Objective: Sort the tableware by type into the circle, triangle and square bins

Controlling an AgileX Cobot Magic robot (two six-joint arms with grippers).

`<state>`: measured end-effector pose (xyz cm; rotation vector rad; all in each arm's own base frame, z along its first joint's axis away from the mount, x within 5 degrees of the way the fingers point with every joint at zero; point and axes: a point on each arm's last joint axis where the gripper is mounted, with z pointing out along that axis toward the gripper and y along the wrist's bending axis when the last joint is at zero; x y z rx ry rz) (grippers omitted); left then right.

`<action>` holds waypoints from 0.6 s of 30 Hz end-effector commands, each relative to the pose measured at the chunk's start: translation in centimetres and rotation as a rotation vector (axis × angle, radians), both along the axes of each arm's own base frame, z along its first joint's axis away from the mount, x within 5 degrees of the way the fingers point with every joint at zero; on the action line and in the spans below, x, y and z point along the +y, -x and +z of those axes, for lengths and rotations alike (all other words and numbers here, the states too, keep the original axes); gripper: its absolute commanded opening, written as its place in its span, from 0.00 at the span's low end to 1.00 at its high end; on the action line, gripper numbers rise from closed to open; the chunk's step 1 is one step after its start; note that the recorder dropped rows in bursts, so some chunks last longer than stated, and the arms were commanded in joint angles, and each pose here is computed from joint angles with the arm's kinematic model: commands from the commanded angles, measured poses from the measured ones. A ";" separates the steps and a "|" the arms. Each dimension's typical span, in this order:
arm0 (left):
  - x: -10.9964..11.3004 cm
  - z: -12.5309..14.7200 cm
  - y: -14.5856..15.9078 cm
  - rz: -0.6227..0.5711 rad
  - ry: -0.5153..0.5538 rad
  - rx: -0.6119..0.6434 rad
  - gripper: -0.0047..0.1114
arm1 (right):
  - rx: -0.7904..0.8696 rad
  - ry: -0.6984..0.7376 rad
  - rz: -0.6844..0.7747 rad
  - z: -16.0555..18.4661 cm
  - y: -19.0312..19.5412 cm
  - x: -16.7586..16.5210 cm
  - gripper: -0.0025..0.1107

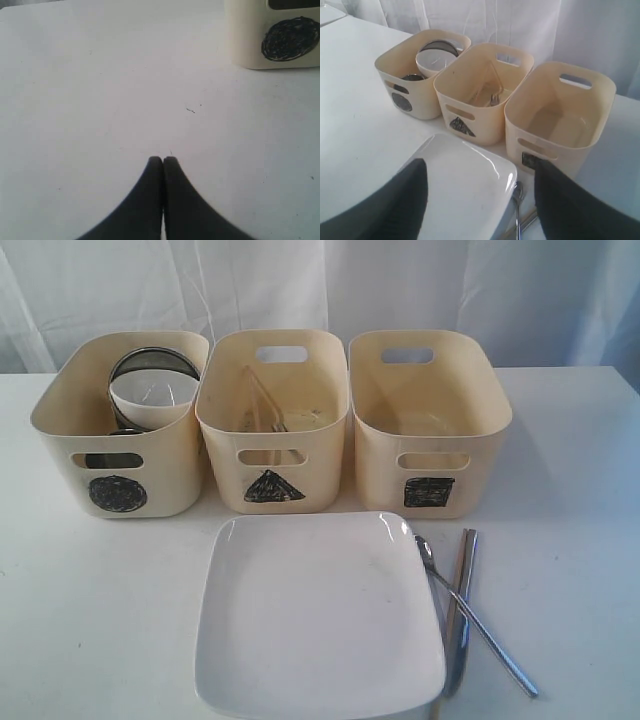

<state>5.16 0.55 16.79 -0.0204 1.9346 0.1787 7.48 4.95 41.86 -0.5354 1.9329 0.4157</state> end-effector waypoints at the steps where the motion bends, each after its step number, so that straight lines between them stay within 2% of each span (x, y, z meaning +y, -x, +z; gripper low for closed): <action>1: -0.1 -0.1 0.0 -0.005 0.013 -0.004 0.04 | 0.066 0.025 0.021 -1.9 0.3 0.1 0.53; 7: -0.1 -0.1 0.0 -0.005 0.013 -0.004 0.04 | 0.176 0.140 0.093 -6.7 -0.2 0.9 0.53; 12: -0.1 -0.1 0.0 -0.005 0.013 -0.004 0.04 | 0.281 0.219 0.093 -11.0 -0.6 0.9 0.53; 18: -0.1 -0.1 0.0 -0.005 0.013 -0.004 0.04 | 0.293 0.290 0.071 -14.4 -1.0 0.7 0.53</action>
